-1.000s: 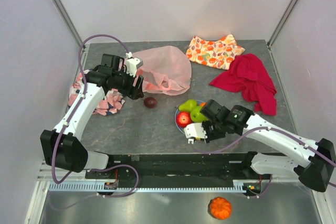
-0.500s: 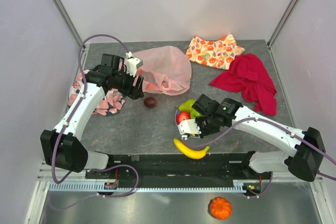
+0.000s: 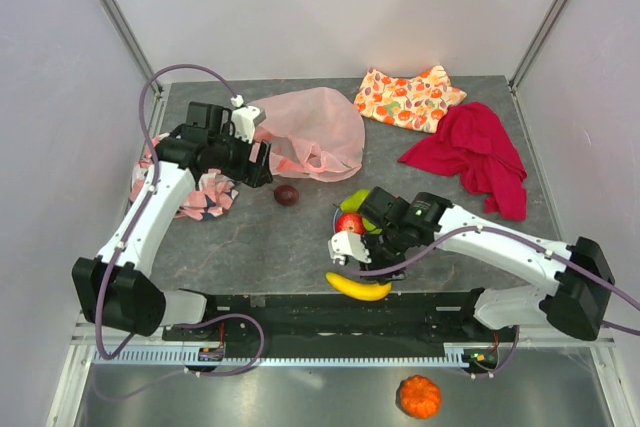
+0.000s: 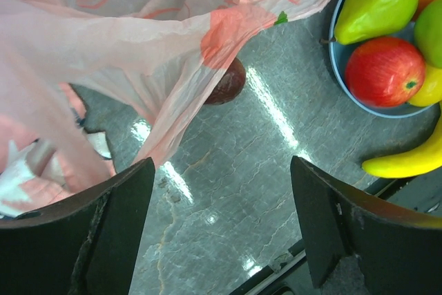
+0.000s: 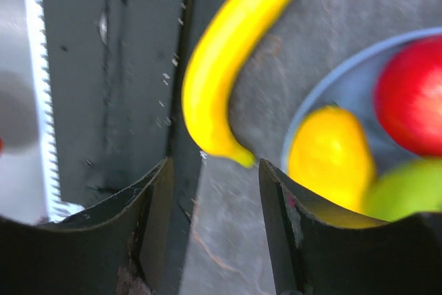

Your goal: Take the fake fruits out of the plastic bag

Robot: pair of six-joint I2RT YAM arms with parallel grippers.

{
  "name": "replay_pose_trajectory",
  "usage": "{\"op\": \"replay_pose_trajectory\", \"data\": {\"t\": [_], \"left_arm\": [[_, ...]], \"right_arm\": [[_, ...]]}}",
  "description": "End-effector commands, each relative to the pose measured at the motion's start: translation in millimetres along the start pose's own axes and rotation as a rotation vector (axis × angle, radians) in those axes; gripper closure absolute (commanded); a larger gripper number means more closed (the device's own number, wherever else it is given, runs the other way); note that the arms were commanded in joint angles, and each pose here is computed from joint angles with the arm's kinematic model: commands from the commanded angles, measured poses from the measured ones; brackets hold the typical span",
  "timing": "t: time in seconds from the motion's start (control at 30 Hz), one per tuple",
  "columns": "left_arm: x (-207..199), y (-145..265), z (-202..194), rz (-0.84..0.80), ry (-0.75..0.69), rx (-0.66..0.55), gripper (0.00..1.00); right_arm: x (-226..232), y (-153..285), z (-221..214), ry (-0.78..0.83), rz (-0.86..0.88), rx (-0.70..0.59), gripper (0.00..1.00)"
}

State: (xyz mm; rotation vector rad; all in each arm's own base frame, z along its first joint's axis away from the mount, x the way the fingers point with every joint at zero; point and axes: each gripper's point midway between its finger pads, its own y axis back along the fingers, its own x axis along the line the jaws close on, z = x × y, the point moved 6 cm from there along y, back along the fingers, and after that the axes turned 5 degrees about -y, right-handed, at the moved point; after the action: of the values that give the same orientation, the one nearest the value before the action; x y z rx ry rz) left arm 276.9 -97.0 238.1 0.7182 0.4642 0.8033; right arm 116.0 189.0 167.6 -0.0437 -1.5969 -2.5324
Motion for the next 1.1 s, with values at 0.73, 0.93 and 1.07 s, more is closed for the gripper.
{"op": "replay_pose_trajectory", "data": {"t": [0.73,0.93,1.07], "left_arm": [[-6.4,88.2,19.5,0.099,0.039,-0.279,0.13],[-6.3,84.0,23.9,0.071,0.037,-0.288,0.13],[-5.7,82.6,28.7,0.054,0.039,-0.294,0.13]], "right_arm": [[-6.8,-87.6,21.1,-0.135,-0.03,0.115,0.8],[-15.7,-43.8,23.3,-0.04,-0.144,0.199,0.87],[-18.3,-30.1,19.5,-0.039,-0.181,0.267,0.87]]}}
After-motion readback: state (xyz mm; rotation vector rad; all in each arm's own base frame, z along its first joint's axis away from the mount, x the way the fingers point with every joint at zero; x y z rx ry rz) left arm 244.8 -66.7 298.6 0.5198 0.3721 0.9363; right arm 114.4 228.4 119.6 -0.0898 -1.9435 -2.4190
